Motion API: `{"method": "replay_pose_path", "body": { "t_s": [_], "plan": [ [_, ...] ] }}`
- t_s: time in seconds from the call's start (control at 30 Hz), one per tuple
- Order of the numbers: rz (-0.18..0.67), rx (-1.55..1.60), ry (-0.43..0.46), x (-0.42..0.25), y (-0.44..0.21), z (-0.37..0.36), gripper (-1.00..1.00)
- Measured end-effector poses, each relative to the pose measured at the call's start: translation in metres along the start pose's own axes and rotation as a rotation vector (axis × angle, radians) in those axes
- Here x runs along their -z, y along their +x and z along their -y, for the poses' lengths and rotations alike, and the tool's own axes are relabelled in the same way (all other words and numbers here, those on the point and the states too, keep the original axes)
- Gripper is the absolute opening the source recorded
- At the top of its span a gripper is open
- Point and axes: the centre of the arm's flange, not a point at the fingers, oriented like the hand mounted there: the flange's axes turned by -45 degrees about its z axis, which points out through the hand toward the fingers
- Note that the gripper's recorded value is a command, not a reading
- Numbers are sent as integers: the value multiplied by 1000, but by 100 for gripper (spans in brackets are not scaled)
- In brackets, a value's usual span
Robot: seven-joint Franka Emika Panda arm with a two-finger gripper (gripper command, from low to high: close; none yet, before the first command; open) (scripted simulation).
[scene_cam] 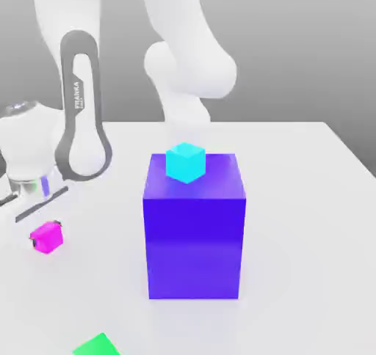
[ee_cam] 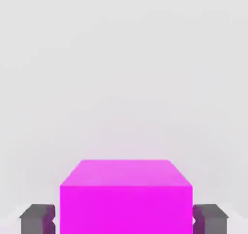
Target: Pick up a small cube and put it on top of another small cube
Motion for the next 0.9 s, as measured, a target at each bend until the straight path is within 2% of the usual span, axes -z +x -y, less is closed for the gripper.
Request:
{"method": "replay_pose_path", "body": {
  "t_s": [0.1, 0.3, 0.37, 0.5, 0.67, 0.8, 0.9],
  "plan": [
    [0, 0, 0, -1, 0, 0, -100],
    [1, 0, 1, 50, 0, 0, -100],
    [1, 90, 1, 62, -14, 20, -100],
    [-2, 400, -2, 76, -72, 83, -100],
    [-1, 813, -2, 94, -177, 149, -100],
    [2, 1131, 1, 108, -275, 178, -100],
    [2, 1192, 1, 76, -296, 183, -100]
  ]
}}
